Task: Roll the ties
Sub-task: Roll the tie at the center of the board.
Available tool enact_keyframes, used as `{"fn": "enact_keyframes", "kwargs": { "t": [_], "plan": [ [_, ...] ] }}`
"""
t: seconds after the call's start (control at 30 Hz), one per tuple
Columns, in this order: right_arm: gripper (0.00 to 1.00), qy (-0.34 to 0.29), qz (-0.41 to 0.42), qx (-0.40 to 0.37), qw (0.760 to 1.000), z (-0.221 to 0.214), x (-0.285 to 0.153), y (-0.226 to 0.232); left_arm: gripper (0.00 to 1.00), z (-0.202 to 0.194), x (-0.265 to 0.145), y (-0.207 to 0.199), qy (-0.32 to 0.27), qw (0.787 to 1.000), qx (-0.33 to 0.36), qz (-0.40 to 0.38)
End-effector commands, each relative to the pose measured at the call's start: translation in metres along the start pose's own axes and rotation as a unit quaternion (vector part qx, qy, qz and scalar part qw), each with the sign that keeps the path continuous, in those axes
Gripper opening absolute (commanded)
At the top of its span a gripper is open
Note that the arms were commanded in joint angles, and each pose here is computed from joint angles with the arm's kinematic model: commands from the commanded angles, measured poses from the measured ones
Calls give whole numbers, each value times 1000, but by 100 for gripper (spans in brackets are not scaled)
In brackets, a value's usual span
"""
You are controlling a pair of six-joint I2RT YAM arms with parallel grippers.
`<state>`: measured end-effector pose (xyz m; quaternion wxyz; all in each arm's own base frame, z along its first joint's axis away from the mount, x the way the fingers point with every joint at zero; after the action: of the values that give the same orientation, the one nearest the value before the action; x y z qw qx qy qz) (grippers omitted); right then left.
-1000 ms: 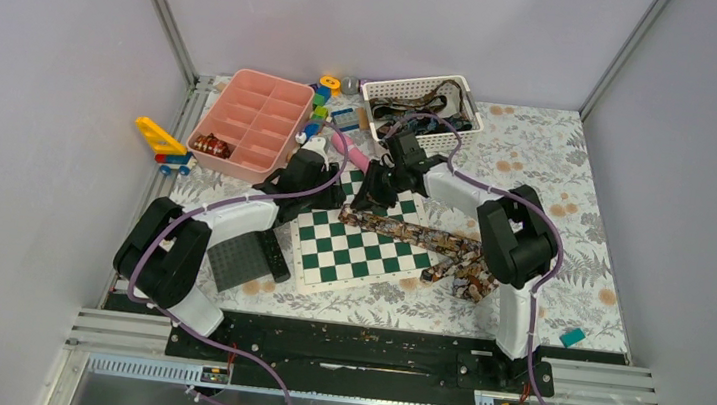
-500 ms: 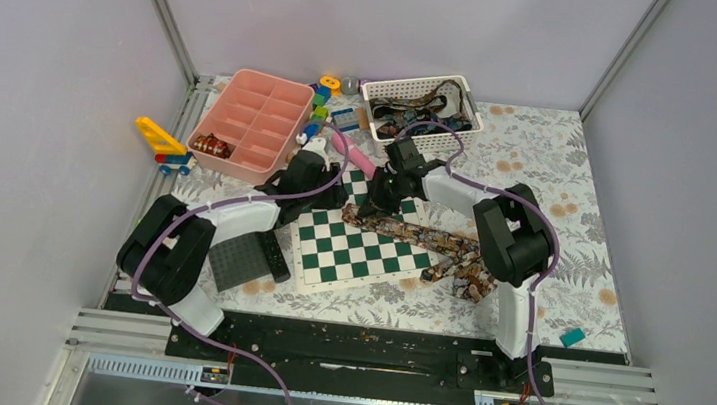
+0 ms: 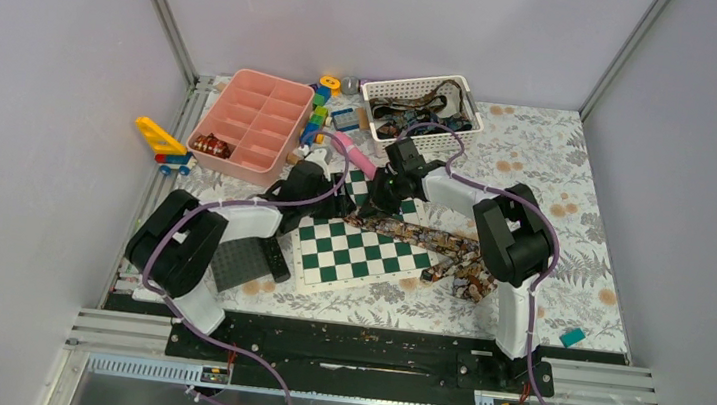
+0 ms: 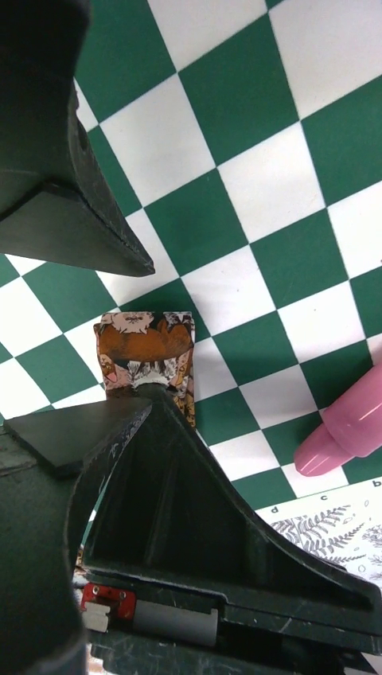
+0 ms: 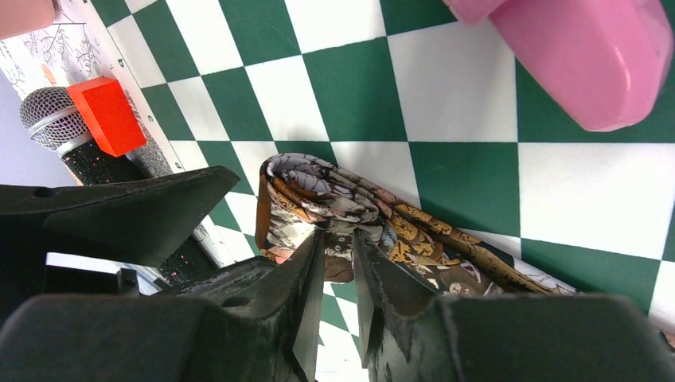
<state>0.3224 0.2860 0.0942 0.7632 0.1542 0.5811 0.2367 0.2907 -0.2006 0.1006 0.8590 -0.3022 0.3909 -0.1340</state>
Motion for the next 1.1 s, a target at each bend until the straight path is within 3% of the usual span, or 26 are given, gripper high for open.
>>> {"fn": "enact_keyframes", "kwargs": {
  "t": [0.0,0.43,0.87,1.07],
  "plan": [
    [27,10,-24,6,1000,-9,6,-8,59,-2,5,-6,1,999,-20,-46],
    [27,10,-25,6,1000,-9,7,-9,52,-13,14,-3,24,996,-45,-67],
    [27,8,-27,6,1000,-9,6,-9,33,-20,14,-3,40,994,-56,-86],
    [28,-11,-13,-3,1000,2,-5,2,31,-18,12,-5,37,994,-54,-85]
  ]
}}
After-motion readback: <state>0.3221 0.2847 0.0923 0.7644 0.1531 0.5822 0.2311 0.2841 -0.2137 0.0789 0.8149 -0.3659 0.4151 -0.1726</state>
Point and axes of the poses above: each gripper's point midway between its finger pads, its own x axis out along the fingers, its own y axis along the line the jaws close on, z = x × y, the point moved 8 cm from there along -x, back along the fingers, and after that the axes turned 13 degrees about -x, right-handed, at the moved point
